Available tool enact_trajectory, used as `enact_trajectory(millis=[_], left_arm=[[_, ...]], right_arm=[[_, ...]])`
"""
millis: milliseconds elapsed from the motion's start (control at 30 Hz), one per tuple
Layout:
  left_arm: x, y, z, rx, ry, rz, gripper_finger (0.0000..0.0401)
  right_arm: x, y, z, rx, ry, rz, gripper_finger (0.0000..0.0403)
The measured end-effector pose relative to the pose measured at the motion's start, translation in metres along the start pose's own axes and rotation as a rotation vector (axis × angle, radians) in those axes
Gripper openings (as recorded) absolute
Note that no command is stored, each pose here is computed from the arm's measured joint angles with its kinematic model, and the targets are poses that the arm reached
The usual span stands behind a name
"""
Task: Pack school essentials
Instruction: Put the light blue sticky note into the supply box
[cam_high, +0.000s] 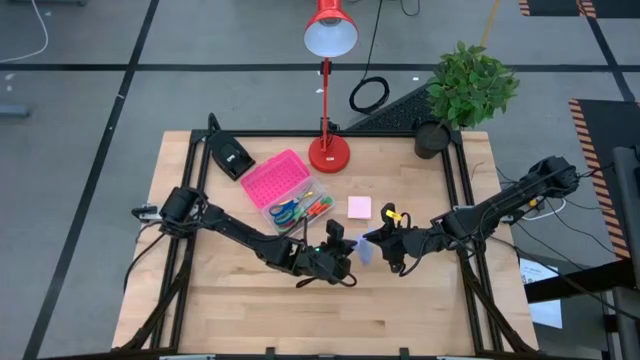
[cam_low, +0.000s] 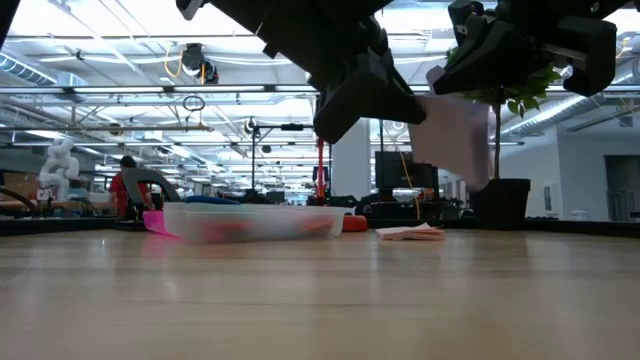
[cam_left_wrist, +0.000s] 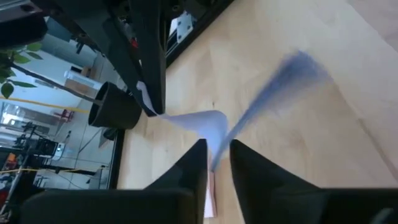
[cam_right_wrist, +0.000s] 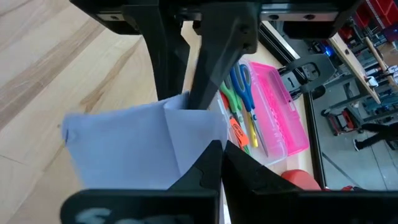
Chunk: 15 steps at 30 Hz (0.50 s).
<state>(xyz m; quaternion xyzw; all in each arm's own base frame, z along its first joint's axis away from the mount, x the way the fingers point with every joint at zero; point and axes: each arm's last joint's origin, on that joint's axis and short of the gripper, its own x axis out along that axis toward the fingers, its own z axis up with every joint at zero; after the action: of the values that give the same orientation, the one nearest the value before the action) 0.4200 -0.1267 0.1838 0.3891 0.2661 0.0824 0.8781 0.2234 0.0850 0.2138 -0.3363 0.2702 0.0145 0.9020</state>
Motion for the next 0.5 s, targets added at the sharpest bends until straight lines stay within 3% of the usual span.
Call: enact_trajectory(millis=[167,333,500], left_arm=[[0.0002,-0.0008,-0.0004,0.001,-0.008,-0.024,0.0012],[0.001,-0.0003,-0.002,-0.021,0.003,-0.027,0.0018],[0.0008,0.0011,-0.0058,-0.028,0.081,0.062,0.0007]], right_arm=[[0.0,0.0001,-0.0003,-0.002,0.003,0.001,0.0],[-0.0001,0.0004,-0.0008,0.004,0.009,0.0,0.0013],[-0.0027,0.0072,-0.0052,-0.003,0.056,0.037,0.0066]])
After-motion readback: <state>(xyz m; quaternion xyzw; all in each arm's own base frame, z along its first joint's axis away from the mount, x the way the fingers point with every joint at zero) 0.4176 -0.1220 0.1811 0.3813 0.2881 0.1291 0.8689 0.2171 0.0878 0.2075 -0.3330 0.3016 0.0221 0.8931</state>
